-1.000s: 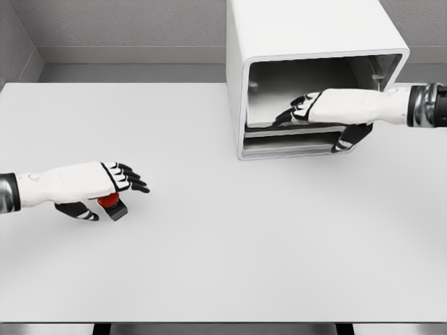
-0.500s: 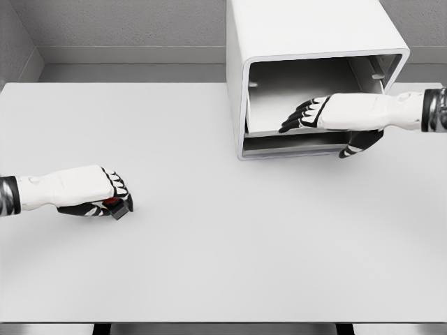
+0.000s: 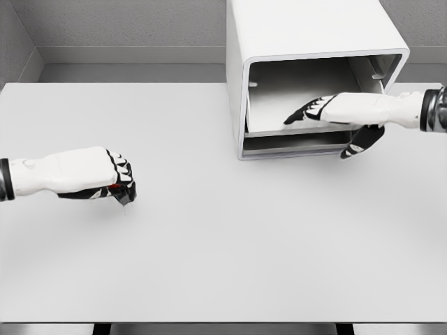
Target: Slide open multi-storey tabletop storage cabinets and put open load switch and slide close multi-storey tabletop storage cabinets
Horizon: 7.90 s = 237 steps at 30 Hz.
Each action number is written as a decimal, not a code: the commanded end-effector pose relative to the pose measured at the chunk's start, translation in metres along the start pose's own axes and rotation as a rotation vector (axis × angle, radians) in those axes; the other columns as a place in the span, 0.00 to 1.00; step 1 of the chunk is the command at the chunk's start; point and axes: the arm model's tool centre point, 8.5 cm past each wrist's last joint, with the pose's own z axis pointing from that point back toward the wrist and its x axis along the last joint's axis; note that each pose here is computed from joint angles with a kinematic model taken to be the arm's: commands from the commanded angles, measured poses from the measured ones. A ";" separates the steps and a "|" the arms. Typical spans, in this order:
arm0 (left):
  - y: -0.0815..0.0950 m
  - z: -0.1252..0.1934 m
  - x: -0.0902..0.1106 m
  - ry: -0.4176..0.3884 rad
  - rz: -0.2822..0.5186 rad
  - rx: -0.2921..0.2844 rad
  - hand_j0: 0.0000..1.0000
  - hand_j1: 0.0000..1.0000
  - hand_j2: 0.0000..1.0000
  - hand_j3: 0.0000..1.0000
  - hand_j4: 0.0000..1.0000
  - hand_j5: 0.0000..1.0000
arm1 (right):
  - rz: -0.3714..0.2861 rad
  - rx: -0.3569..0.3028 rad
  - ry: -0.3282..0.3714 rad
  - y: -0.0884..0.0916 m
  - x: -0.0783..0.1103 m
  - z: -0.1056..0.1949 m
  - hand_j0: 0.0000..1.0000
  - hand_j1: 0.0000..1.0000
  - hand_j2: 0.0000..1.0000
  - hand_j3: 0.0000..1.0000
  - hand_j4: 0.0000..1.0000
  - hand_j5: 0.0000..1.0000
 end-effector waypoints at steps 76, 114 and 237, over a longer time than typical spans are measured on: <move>0.176 -0.101 0.070 -0.351 -0.266 0.363 0.45 0.45 0.45 0.45 0.45 0.45 | -0.033 -0.016 -0.104 0.027 0.025 0.077 1.00 1.00 1.00 1.00 1.00 1.00; 0.165 -0.230 0.069 -0.328 -0.234 0.207 0.46 0.46 0.46 0.46 0.46 0.46 | 0.172 -0.096 0.143 -0.020 0.010 0.150 1.00 1.00 1.00 1.00 1.00 1.00; 0.088 -0.062 0.043 -0.405 0.155 0.126 1.00 1.00 1.00 1.00 1.00 1.00 | 0.112 -0.097 -0.027 0.024 0.019 0.072 1.00 1.00 1.00 1.00 1.00 1.00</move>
